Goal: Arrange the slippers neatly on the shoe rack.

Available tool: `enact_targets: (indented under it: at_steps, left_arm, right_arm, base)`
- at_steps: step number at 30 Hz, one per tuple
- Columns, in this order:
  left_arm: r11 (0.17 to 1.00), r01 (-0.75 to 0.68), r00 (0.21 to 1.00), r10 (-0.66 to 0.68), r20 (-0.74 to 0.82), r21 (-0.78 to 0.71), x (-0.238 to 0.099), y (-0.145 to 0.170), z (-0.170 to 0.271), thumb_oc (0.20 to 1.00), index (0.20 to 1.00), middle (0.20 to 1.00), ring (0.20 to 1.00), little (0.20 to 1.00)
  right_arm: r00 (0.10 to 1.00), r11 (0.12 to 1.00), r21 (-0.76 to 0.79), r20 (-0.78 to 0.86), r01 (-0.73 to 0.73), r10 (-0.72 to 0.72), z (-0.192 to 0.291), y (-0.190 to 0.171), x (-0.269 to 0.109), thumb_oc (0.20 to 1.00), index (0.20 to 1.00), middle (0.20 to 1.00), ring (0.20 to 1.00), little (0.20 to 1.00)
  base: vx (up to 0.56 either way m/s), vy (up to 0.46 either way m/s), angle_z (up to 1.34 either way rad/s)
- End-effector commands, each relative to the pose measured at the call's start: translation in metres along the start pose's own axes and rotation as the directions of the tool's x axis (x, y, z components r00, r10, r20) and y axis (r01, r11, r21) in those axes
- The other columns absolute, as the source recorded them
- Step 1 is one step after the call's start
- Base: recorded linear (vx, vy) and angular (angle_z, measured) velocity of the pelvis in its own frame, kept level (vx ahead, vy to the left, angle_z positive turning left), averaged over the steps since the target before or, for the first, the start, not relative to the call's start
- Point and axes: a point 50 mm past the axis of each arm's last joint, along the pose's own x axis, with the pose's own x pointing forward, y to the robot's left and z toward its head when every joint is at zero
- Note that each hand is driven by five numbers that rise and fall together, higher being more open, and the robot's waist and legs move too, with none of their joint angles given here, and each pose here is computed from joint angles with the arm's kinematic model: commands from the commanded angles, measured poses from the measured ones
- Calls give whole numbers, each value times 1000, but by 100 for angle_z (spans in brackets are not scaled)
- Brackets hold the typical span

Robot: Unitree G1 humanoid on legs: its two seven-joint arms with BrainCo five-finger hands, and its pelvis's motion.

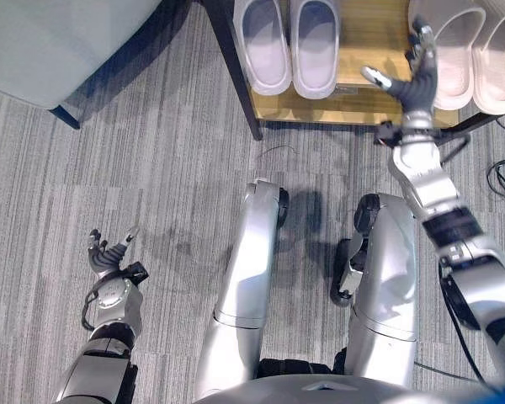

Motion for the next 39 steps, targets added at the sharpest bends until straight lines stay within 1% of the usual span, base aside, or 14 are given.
enact_targets:
  at_steps: [1, 5, 6, 8, 9, 10, 14, 18, 24, 25, 26, 28, 31, 39]
  left_arm:
    - [995, -66, 997, 63, 37, 70, 2, 31, 3, 1000, 1000, 1000, 1000, 1000]
    - [995, -85, 996, 84, 32, 57, -1, 40, 0, 1000, 1000, 1000, 1000, 1000]
    - [999, 45, 925, -41, 378, -4, -7, 16, 67, 1000, 1000, 1000, 1000, 1000]
    - [997, 79, 891, -65, 449, -12, -14, 16, 88, 1000, 1000, 1000, 1000, 1000]
    - [999, 40, 965, -40, 260, 5, -29, 45, 23, 1000, 1000, 1000, 1000, 1000]
    - [984, 94, 996, -92, 22, -149, -34, 22, -20, 1000, 1000, 1000, 1000, 1000]
    - [981, 105, 994, -104, 15, -165, -39, 15, -24, 1000, 1000, 1000, 1000, 1000]
    - [983, -62, 995, 48, -85, -171, -15, 59, -29, 1000, 1000, 1000, 1000, 1000]
    - [966, -68, 998, 65, -19, -248, -5, 64, -10, 1000, 1000, 1000, 1000, 1000]
    - [960, -68, 998, 67, -15, -271, 0, 56, -5, 1000, 1000, 1000, 1000, 1000]
    - [946, 108, 981, -52, 186, -305, 6, -40, 53, 1000, 1000, 1000, 1000, 1000]
    - [945, 60, 980, 4, 197, -321, 18, -29, 70, 1000, 1000, 1000, 1000, 1000]
    - [974, 149, 989, -147, 25, -171, 5, -43, 20, 1000, 1000, 1000, 1000, 1000]
    - [969, 245, 921, -223, -319, 29, -45, -21, -75, 1000, 1000, 1000, 1000, 1000]
  right_arm:
    - [974, 1000, 28, 227, 5, -11, 46, -12, 23, 1000, 1000, 1000, 1000, 1000]
    - [976, 999, -11, 217, 36, -32, 34, -37, 2, 1000, 1000, 1000, 1000, 1000]
    - [963, 997, -48, 264, 67, -52, 38, -52, -11, 1000, 1000, 1000, 1000, 1000]
    - [970, 997, -9, 231, 72, -68, 31, -61, -35, 1000, 1000, 1000, 1000, 1000]
    - [946, 988, -35, 295, 153, -136, 34, -74, -40, 1000, 1000, 1000, 1000, 1000]
    - [939, 993, -32, 332, 112, -95, 46, -68, -44, 1000, 1000, 1000, 1000, 1000]
    - [946, 980, 3, 260, 198, -192, 34, -81, -60, 1000, 1000, 1000, 1000, 1000]
    - [928, 948, -52, 229, 313, -294, 22, -107, -63, 1000, 1000, 1000, 1000, 1000]
    - [854, 847, -255, -118, 467, -507, -53, -159, -105, 1000, 1000, 1000, 1000, 1000]
    - [777, 803, -298, -231, 516, -586, -75, -173, -120, 1000, 1000, 1000, 1000, 1000]
    - [737, 798, -357, -324, 486, -593, -96, -160, -124, 1000, 1000, 1000, 1000, 1000]
    - [689, 798, -366, -406, 479, -600, -111, -157, -127, 1000, 1000, 1000, 1000, 1000]
    - [286, 854, -366, -830, 369, -479, -181, -138, -248, 1000, 1000, 1000, 1000, 1000]
    - [-63, 924, -382, -923, 16, -380, -179, -140, -359, 1000, 1000, 1000, 1000, 1000]
  base:
    - [-23, 30, -16]
    - [-33, 16, -5]
    - [-36, -16, -1]
    - [-33, -18, 7]
    - [-39, -45, 7]
    - [-39, -54, -10]
    - [-39, -35, 0]
    - [-14, -9, 3]
    - [-23, 27, -2]
    - [-221, 49, 8]
    - [-229, 32, 29]
    - [-124, 33, 13]
    - [-59, 25, 18]
    - [47, -61, 23]
